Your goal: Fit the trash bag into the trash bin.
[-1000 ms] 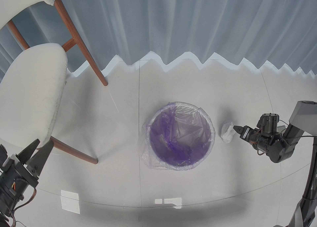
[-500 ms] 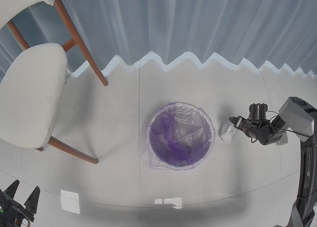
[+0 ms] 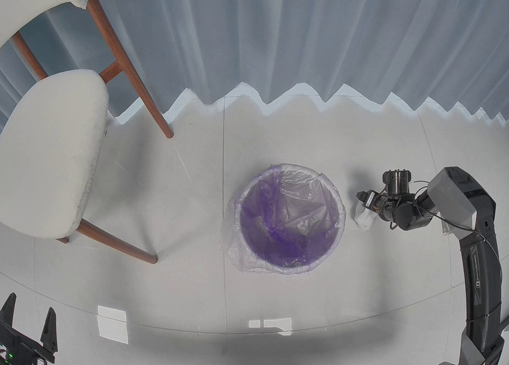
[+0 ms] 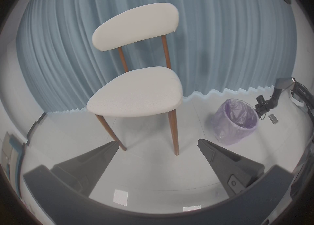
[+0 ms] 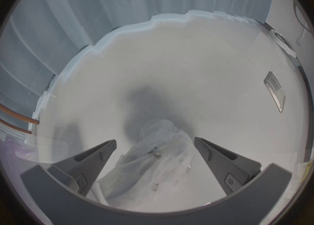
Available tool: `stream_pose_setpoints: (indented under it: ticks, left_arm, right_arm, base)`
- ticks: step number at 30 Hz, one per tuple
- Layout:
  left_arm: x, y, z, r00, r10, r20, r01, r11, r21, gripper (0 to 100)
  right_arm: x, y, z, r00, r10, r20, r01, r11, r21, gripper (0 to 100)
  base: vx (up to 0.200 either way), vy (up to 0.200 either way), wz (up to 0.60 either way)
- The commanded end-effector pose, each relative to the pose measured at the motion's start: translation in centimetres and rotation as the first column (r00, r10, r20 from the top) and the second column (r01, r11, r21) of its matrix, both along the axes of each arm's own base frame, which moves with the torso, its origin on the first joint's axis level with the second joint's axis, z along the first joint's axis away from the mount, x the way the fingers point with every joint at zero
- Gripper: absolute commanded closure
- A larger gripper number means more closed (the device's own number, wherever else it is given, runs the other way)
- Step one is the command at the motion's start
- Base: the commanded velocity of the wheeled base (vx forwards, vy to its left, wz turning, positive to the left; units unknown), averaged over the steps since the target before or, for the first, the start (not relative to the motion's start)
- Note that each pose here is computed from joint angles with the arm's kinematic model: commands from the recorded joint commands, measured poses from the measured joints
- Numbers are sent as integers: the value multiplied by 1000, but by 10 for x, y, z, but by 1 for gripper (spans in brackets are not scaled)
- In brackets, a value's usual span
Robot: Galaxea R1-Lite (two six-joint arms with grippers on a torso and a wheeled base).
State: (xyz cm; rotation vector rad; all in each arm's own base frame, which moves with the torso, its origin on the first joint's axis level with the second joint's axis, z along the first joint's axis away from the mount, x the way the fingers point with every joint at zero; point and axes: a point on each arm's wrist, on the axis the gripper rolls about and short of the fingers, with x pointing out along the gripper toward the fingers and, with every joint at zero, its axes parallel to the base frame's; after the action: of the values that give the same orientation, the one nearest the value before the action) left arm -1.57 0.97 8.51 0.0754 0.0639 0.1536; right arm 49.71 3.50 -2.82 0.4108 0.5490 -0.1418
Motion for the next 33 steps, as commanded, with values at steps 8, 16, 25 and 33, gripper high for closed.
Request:
stream_pose_setpoints:
  ticks: [8, 16, 25, 33]
  left_arm:
    - [1, -2, -3, 995, -100, 15, 101, 994, -48, 0]
    - [1, -3, -3, 986, -166, 19, 167, 984, -61, 0]
    - [0, -6, -3, 999, -43, 31, 46, 993, -108, 0]
    - [-7, -7, -5, 992, -38, 121, 51, 993, -104, 0]
  right_arm:
    - [9, 15, -26, 1000, 13, -28, -14, 1000, -20, 100]
    - [-1, 12, -11, 999, 0, -40, -1, 1000, -31, 100]
    - [-25, 7, 29, 1000, -8, -24, 7, 1000, -25, 100]
    - [-46, 9, 46, 1000, 23, -21, -24, 998, -60, 100]
  base:
    - [0, 0, 0]
    - [0, 0, 0]
    - [0, 0, 0]
    - [0, 0, 0]
